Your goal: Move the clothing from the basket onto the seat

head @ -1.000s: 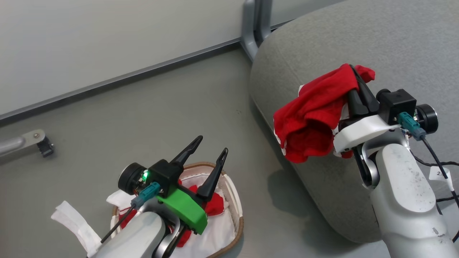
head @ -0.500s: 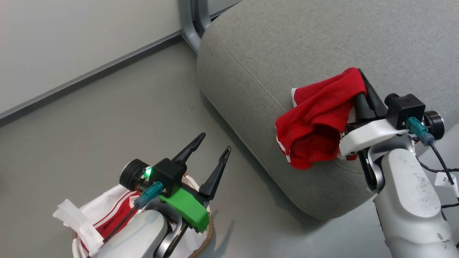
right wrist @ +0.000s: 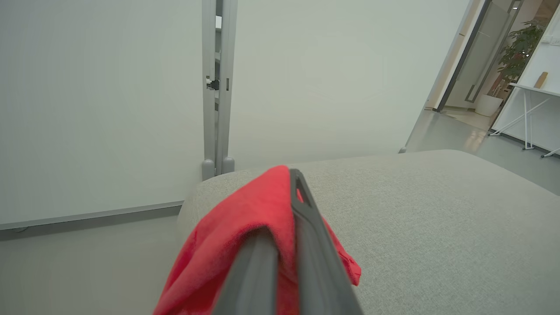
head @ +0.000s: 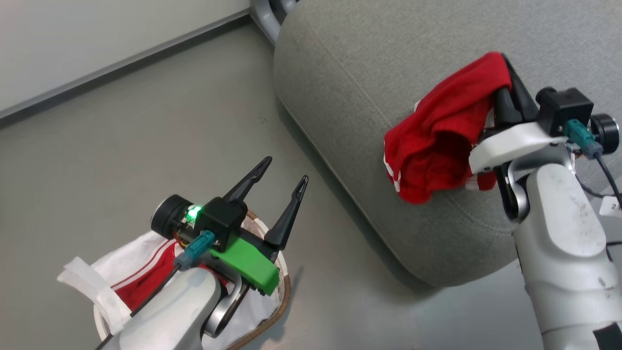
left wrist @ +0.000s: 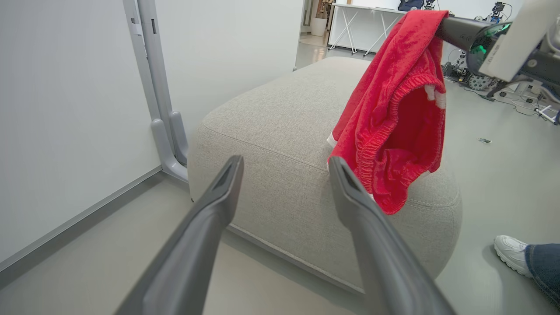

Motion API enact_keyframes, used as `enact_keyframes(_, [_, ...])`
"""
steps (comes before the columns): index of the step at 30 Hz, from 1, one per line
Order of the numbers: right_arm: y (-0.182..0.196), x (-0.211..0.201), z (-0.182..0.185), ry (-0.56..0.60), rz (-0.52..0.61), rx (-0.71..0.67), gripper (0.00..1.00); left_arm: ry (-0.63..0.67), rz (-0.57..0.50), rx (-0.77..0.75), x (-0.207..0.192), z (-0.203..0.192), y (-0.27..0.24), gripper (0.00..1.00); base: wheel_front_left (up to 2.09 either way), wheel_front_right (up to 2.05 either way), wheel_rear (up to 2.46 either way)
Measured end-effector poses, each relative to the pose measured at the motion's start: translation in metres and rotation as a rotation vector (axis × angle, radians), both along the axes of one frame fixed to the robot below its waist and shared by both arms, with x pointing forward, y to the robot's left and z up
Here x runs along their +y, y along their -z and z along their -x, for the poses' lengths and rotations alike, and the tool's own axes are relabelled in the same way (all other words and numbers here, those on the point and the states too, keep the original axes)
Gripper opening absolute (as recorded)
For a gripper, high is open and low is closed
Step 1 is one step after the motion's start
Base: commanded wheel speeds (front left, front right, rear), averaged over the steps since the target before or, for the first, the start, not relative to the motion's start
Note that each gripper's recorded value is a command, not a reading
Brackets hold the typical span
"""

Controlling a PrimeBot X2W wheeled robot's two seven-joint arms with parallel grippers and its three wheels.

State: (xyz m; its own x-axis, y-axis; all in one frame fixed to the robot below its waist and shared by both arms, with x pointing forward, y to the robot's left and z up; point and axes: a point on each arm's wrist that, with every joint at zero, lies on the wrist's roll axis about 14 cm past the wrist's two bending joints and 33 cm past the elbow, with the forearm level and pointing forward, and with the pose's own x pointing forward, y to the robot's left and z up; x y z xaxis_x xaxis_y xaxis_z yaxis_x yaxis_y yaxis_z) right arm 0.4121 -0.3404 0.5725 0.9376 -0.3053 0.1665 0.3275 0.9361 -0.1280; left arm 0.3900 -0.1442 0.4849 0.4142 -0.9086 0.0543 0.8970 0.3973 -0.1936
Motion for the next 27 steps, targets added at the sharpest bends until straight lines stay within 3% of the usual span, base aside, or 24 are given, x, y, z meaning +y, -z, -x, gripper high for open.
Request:
enact_keyframes(8, [-0.066,-0.023,-0.073,-0.013,0.114,-0.079,0.0,-0.053,0.018,-0.003,0.013,-0.035,0.003,1.0,0.0,0.0,0.0])
enact_keyframes(13, [-0.124,-0.063,-0.104,0.062,0.217,-0.124,0.0,-0.062,0.023,-0.03,0.019,-0.049,0.003,1.0,0.0,0.0,0.0])
enact_keyframes(16, [-0.146,-0.083,-0.121,0.107,0.174,-0.162,0.0,-0.069,0.03,-0.032,0.024,-0.055,0.006,1.0,0.0,0.0,0.0])
enact_keyframes(18, [-0.147,-0.095,-0.133,0.131,0.107,-0.175,0.0,-0.071,0.033,-0.023,0.026,-0.056,0.01,1.0,0.0,0.0,0.0])
enact_keyframes(21, [-0.131,-0.113,-0.148,0.174,0.114,-0.11,0.0,-0.07,0.038,-0.019,0.029,-0.059,0.017,1.0,0.0,0.0,0.0])
enact_keyframes(27, [-0.073,-0.141,-0.175,0.249,0.1,0.012,0.0,-0.083,0.025,0.029,0.036,-0.066,0.044,1.0,0.0,0.0,0.0])
